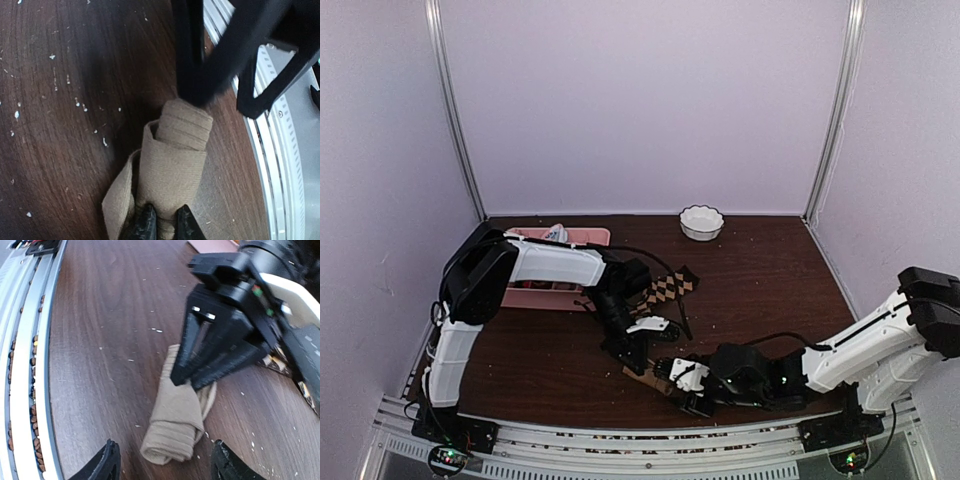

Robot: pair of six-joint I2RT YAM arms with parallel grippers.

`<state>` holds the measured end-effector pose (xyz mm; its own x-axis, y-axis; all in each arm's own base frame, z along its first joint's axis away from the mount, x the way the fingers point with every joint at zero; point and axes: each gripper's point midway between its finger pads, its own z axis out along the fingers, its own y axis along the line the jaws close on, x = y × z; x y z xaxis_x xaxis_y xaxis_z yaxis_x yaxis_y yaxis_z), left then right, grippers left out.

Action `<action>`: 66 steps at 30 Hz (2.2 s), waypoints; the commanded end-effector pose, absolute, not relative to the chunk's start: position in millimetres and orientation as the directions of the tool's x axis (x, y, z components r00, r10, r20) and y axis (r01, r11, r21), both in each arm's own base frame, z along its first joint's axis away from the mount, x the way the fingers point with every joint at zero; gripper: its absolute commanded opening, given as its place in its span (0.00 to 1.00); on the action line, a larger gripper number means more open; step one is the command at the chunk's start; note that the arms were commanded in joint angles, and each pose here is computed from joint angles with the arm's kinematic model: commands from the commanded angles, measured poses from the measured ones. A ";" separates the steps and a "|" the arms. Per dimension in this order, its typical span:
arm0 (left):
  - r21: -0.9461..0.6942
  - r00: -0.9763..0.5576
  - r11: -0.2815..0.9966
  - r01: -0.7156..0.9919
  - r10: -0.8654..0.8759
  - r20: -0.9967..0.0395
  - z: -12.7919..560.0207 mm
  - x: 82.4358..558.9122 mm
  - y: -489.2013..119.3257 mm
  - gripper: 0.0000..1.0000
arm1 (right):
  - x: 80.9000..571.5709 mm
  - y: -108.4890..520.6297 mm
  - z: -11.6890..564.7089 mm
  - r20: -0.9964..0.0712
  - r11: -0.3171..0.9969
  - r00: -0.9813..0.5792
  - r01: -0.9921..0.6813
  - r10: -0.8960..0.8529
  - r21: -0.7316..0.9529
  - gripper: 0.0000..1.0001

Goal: Roll the socks
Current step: Roll the sock at the center of the board.

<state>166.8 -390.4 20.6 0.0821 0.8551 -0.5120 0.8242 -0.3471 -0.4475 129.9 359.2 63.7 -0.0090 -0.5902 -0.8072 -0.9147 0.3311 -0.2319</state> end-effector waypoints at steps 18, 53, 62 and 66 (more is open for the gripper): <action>-0.567 0.161 -0.242 0.787 0.969 -0.190 -51.9 150.1 -331.7 0.14 | 148.2 384.2 27.5 -0.565 0.100 0.265 -0.841 -0.782 -0.532 0.38; -0.012 0.133 -0.157 0.988 0.873 -0.469 69.8 227.8 -341.1 0.77 | 138.6 348.6 -44.0 -0.529 0.474 -0.580 -0.813 -0.619 0.337 0.00; -0.011 0.212 -0.247 0.969 0.853 -0.478 51.6 199.8 -358.3 0.55 | 137.4 336.1 -71.1 -0.304 0.530 -0.822 -0.549 -0.481 0.647 0.00; 0.055 0.267 -0.274 0.960 0.846 -0.461 38.2 195.7 -366.4 0.57 | 137.0 333.4 -75.7 -0.265 0.532 -0.860 -0.484 -0.437 0.695 0.00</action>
